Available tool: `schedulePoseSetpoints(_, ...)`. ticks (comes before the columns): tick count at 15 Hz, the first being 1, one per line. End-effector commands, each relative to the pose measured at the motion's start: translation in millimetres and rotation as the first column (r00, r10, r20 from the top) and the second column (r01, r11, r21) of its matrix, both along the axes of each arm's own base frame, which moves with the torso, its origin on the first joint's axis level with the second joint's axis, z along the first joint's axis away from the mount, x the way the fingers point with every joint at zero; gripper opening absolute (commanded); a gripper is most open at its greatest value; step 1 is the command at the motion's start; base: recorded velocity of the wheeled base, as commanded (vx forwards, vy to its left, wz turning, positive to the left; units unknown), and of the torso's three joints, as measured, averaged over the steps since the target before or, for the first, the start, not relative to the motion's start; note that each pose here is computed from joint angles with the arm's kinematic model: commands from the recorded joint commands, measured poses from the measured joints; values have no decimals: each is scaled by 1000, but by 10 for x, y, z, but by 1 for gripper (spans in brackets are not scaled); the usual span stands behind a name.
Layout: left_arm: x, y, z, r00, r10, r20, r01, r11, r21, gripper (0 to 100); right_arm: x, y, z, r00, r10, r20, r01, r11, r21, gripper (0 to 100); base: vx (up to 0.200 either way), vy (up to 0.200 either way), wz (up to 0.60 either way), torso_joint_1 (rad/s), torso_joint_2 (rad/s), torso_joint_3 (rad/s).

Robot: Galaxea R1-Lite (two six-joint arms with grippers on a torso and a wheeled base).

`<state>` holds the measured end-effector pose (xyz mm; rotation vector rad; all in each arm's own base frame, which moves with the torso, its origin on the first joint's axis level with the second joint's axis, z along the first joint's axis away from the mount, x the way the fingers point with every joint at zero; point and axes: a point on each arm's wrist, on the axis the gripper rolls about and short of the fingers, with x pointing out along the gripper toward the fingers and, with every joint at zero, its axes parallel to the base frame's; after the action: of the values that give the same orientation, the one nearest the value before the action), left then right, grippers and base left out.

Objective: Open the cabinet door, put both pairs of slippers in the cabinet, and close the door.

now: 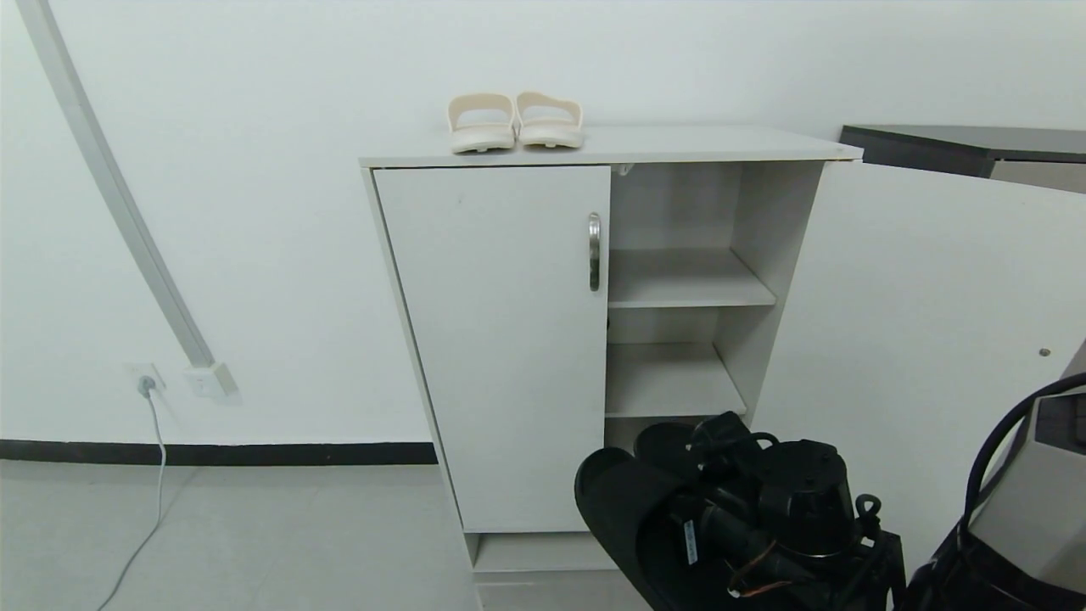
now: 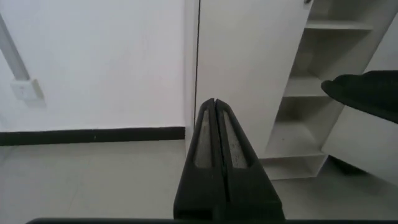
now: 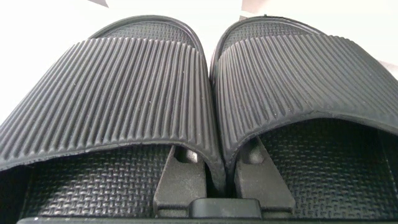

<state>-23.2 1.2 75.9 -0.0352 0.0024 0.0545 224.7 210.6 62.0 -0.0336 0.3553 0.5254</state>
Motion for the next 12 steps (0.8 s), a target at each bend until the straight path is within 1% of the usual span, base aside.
schedulePoseSetpoints(1, 0, 3, 3, 1000, 13, -1, -13, 1000, 5, 0, -13, 15, -2, 1000, 6, 0, -6, 1000, 0, 0, 0, 0, 0, 0, 0, 0)
schedulePoseSetpoints(3, 1, -7, 1, 1000, -30, -1, 30, 1000, 4, 0, -3, 21, 7, 1000, -6, 6, 6, 1000, 0, 0, 0, 0, 0, 0, 0, 0)
schedulePoseSetpoints(4, 3, -6, -1, 1000, -28, 0, 28, 1000, 0, 0, 16, 33, 14, 1000, -26, 15, 26, 1000, -3, 0, 0, 0, 0, 0, 0, 0)
schedulePoseSetpoints(6, 3, -5, 1, 1000, -20, 5, 21, 998, -52, 0, 140, 149, 25, 993, -103, 58, 103, 995, 0, 0, 0, 0, 0, 0, 0, 0)
schedulePoseSetpoints(7, 3, -5, 1, 1000, -20, 5, 21, 998, -58, 0, 158, 197, 21, 988, -136, 71, 136, 991, -4, 0, 0, 0, 0, 0, 0, 0)
schedulePoseSetpoints(8, 3, -6, 3, 1000, -22, 6, 22, 998, -57, 0, 171, 291, -16, 974, -211, 82, 214, 976, -29, 0, 0, 0, 0, 0, 0, 0)
schedulePoseSetpoints(9, 3, -6, 3, 1000, -24, 6, 24, 998, -57, 0, 176, 314, -42, 966, -244, 83, 248, 968, -45, 0, 0, 0, 0, 0, 0, 0)
schedulePoseSetpoints(10, 3, -6, 3, 1000, -27, 6, 27, 998, -57, 0, 193, 356, -51, 952, -293, 87, 297, 954, -37, 0, 0, 0, 0, 0, 0, 0)
schedulePoseSetpoints(11, 3, -6, 3, 1000, -25, 6, 25, 998, -55, 0, 277, 433, -10, 932, -349, 100, 350, 937, 14, 0, 0, 0, 0, 0, 0, 0)
schedulePoseSetpoints(12, 3, -6, 3, 1000, -25, 6, 25, 998, -55, 0, 308, 452, 14, 921, -374, 106, 373, 927, 29, 0, 0, 0, 0, 0, 0, 0)
